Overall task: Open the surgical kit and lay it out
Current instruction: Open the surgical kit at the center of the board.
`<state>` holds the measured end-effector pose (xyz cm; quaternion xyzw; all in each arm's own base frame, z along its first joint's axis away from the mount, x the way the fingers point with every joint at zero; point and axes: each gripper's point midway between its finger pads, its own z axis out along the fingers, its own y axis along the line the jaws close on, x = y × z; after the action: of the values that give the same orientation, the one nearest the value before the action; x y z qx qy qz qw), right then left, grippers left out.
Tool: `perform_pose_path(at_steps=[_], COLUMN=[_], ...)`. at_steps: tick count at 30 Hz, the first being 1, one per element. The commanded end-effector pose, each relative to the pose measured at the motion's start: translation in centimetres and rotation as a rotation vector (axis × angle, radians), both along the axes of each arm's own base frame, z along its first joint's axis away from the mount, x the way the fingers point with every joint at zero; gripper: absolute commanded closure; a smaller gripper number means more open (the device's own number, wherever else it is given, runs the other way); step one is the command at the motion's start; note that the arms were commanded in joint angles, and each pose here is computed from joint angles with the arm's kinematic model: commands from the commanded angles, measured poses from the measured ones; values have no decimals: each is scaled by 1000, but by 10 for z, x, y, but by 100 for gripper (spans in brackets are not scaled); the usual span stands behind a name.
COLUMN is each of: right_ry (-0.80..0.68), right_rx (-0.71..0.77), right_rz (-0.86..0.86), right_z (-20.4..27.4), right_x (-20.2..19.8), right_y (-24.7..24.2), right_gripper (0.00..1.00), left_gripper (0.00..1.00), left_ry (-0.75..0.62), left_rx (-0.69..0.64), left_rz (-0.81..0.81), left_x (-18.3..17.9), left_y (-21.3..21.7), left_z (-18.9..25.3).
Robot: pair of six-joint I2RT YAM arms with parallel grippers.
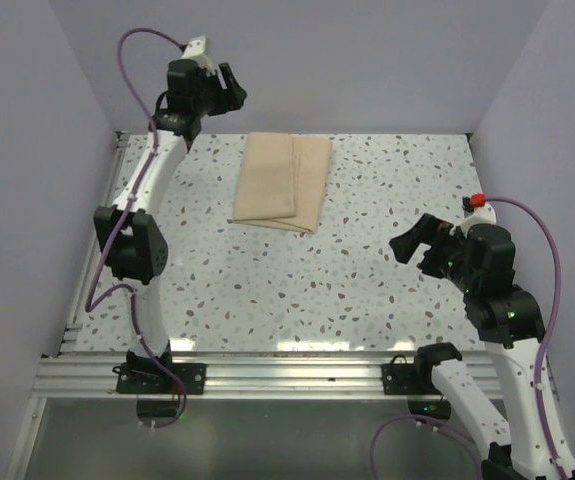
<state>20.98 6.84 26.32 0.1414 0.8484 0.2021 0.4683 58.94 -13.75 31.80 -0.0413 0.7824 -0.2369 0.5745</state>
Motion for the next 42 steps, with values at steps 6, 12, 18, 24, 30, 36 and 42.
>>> perform_pose_path(at_steps=[6, 12, 18, 24, 30, 36, 42], right_ry=[-11, 40, 64, 73, 74, 86, 89], right_rx=[-42, -24, -23, -18, -26, -30, -30], right_rz=[-25, 8, 29, 40, 38, 35, 31], right_z=[6, -10, -18, -21, -20, -25, -28], right_x=[6, 6, 6, 7, 7, 6, 6], right_y=[-7, 0, 4, 6, 5, 4, 3], right_gripper=[1, 1, 2, 2, 2, 2, 2], left_gripper=[42, 43, 42, 42, 43, 46, 90], left_ry=[277, 345, 419, 480, 498, 516, 543], left_rx=[450, 558, 567, 589, 610, 631, 690], left_rz=[47, -3, -11, -38, -86, -96, -81], left_x=[-32, -82, -98, -104, -114, -119, -119], left_y=[-68, -132, -142, -150, -166, -168, -161], left_z=[-117, -171, -208, -244, -261, -270, -283])
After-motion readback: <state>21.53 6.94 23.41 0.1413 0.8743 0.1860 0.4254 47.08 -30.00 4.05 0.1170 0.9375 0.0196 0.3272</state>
